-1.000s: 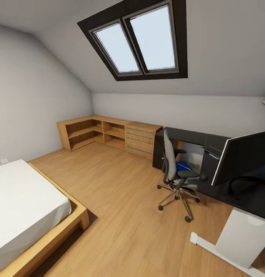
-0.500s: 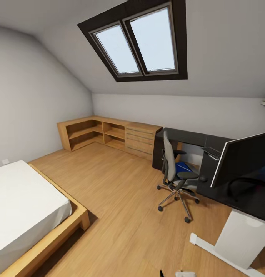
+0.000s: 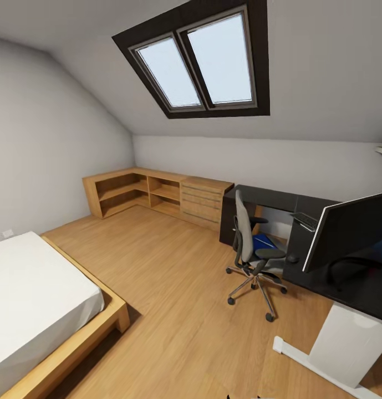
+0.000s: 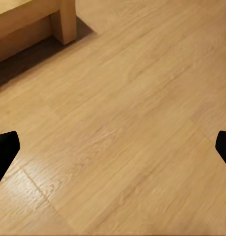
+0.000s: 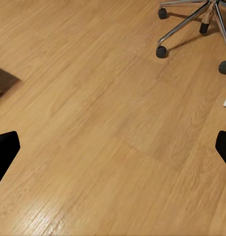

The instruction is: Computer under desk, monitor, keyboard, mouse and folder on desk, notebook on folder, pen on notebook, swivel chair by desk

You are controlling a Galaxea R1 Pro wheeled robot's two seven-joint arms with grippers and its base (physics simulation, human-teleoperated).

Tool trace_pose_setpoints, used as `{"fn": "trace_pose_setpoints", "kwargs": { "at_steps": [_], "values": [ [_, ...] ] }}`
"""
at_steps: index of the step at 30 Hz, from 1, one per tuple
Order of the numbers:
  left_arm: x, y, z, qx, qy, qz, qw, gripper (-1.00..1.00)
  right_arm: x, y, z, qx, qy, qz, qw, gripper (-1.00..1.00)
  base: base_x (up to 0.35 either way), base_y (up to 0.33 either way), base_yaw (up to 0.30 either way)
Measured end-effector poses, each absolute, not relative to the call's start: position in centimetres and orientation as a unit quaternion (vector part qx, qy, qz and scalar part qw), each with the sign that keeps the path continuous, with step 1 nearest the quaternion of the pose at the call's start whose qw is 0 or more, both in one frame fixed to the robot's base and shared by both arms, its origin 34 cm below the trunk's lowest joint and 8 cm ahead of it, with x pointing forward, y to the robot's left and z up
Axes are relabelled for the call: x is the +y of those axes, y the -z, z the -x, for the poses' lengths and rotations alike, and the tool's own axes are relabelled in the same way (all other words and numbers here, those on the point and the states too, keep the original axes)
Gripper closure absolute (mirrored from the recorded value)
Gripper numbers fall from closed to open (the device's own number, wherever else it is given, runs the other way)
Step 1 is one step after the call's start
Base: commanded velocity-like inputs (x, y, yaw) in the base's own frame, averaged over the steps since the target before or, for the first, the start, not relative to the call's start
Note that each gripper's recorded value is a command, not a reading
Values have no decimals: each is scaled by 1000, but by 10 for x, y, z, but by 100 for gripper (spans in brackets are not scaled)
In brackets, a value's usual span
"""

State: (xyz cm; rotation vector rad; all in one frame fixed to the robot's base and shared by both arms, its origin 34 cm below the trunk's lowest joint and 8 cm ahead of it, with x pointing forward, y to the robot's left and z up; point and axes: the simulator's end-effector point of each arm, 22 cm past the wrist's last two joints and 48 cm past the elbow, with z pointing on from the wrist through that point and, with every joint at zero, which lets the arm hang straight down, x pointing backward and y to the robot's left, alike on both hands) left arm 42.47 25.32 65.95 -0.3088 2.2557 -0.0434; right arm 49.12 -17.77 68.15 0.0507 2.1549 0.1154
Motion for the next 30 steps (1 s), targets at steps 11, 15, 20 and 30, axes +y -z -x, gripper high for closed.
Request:
{"fn": "trace_pose_setpoints", "kwargs": {
  "at_steps": [11,15,20,30],
  "values": [
    [273,-648,-408,908,6,110,404,-100,-178,-681,-489,880,-47,-22,472,-100,0,0,-169],
    [272,-649,-408,908,6,111,404,-100,-186,-681,-489,880,-41,-40,472,-100,0,50,-252],
    [273,-649,-407,908,6,113,404,-100,-208,-680,-489,877,-28,-100,469,-100,0,260,-267],
    [261,-646,-404,913,13,94,397,-100,-207,-680,-488,876,-29,-110,469,-100,214,169,-214]
  ]
}}
